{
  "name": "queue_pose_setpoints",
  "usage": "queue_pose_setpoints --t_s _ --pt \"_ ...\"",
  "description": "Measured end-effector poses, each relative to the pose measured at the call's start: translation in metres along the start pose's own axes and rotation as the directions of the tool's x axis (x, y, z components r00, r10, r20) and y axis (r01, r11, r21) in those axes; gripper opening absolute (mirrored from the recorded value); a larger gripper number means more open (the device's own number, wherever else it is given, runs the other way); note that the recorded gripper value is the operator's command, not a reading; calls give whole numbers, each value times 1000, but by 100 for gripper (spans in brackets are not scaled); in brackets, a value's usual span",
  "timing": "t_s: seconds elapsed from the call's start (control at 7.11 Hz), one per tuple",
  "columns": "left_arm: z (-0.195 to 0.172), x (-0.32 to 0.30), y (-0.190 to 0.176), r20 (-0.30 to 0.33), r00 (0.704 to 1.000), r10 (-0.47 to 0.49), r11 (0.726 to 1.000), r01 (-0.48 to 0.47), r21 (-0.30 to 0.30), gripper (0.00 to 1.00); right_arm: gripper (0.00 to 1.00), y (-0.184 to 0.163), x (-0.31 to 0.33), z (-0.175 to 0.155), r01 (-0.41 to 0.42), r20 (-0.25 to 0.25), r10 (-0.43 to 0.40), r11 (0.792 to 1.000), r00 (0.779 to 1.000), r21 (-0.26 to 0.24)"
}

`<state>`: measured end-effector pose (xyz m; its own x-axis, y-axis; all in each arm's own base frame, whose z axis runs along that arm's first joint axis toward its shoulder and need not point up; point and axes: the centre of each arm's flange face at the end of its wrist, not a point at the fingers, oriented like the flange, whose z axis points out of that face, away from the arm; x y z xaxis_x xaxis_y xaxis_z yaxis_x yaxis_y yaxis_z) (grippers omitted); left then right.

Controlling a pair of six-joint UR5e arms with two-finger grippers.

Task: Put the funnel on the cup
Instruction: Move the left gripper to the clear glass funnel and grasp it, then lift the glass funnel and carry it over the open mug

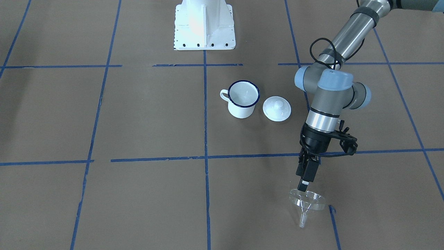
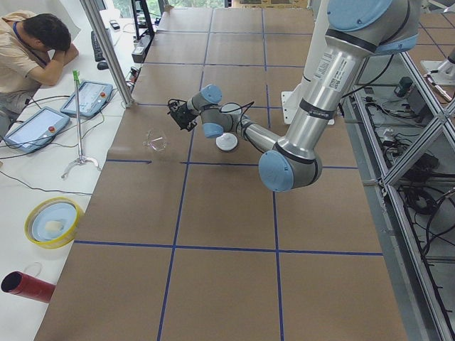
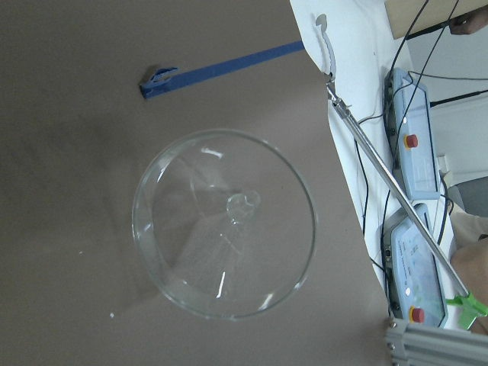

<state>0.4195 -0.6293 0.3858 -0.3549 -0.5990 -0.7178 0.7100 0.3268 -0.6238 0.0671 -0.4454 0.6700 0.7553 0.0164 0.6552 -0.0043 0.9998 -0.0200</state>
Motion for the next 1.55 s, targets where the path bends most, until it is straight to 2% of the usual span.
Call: queue_pose_setpoints --t_s 0.28,0.42,0.56,0.7,1.27,1.55 --pt "24 6 -21 -16 1000 -26 999 26 26 100 100 0 0 0 0 0 0 1000 1000 0" --pt "30 12 -27 -31 999 -32 999 33 27 91 100 0 0 0 0 0 0 1000 1000 0" --pt "30 18 -32 -49 998 -37 999 38 21 49 100 0 0 0 0 0 0 1000 1000 0" --pt "31 20 -33 -57 998 -37 999 39 18 0 100 0 0 0 0 0 0 1000 1000 0" --pt "31 19 -35 -60 998 -27 999 28 18 0 100 0 0 0 0 0 0 1000 1000 0" --pt "21 34 -29 -87 996 -31 1000 31 0 0 100 0 0 0 0 0 0 1000 1000 0"
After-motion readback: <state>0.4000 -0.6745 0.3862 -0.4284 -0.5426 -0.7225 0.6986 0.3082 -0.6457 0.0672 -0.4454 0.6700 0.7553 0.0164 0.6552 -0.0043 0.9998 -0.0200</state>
